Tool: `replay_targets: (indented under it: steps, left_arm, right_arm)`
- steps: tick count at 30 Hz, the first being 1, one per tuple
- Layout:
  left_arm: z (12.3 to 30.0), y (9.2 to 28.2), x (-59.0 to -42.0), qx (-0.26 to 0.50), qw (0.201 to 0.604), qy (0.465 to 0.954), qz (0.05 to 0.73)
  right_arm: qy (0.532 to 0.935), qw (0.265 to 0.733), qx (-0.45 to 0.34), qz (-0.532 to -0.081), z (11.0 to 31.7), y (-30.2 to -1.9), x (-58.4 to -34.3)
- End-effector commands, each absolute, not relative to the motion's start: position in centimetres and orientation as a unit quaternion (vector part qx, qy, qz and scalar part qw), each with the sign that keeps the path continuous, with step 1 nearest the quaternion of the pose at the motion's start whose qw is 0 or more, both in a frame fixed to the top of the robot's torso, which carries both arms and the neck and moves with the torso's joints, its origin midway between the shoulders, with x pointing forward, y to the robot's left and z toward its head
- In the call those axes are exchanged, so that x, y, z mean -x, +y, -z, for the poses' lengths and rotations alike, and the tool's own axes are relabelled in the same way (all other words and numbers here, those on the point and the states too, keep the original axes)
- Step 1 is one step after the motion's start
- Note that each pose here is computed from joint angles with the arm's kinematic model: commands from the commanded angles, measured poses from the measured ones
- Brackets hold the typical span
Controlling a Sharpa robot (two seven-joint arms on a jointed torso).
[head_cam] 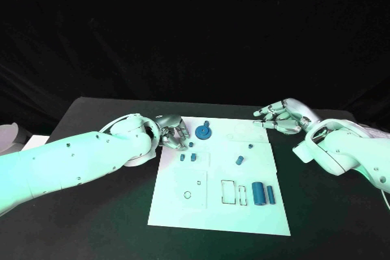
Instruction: Assemble the parts on the task board
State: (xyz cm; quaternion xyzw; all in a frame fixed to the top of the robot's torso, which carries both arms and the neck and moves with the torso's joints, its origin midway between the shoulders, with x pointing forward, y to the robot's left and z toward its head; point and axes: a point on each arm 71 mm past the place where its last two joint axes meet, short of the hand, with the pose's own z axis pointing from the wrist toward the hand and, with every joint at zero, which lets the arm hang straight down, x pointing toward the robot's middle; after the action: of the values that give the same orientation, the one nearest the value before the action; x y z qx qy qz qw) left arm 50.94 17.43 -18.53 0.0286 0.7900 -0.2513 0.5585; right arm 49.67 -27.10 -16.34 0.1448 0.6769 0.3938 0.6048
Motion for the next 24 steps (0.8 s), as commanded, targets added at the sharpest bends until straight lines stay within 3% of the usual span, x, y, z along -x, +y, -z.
replay_targets:
  steps: [1,7,15,19,24]
  left_arm:
    - [18.3,18.5,-51.0,0.025,0.546,0.789,0.279]
    - [17.6,21.2,-51.4,0.149,0.517,0.765,0.355]
    - [16.4,24.6,-51.2,0.406,0.423,0.601,0.543]
    - [16.2,25.3,-50.5,0.462,0.384,0.543,0.586]
    - [16.1,25.4,-49.7,0.486,0.357,0.514,0.610]
  right_arm:
    - [0.704,0.598,-0.105,-0.368,16.8,-27.0,-49.6]
    - [0.722,0.602,-0.062,-0.336,17.1,-27.0,-49.5]
    - [0.739,0.612,0.025,-0.283,17.5,-26.3,-48.4]
    - [0.740,0.620,0.075,-0.248,17.7,-25.7,-47.8]
    - [0.743,0.624,0.125,-0.208,17.9,-24.9,-47.2]
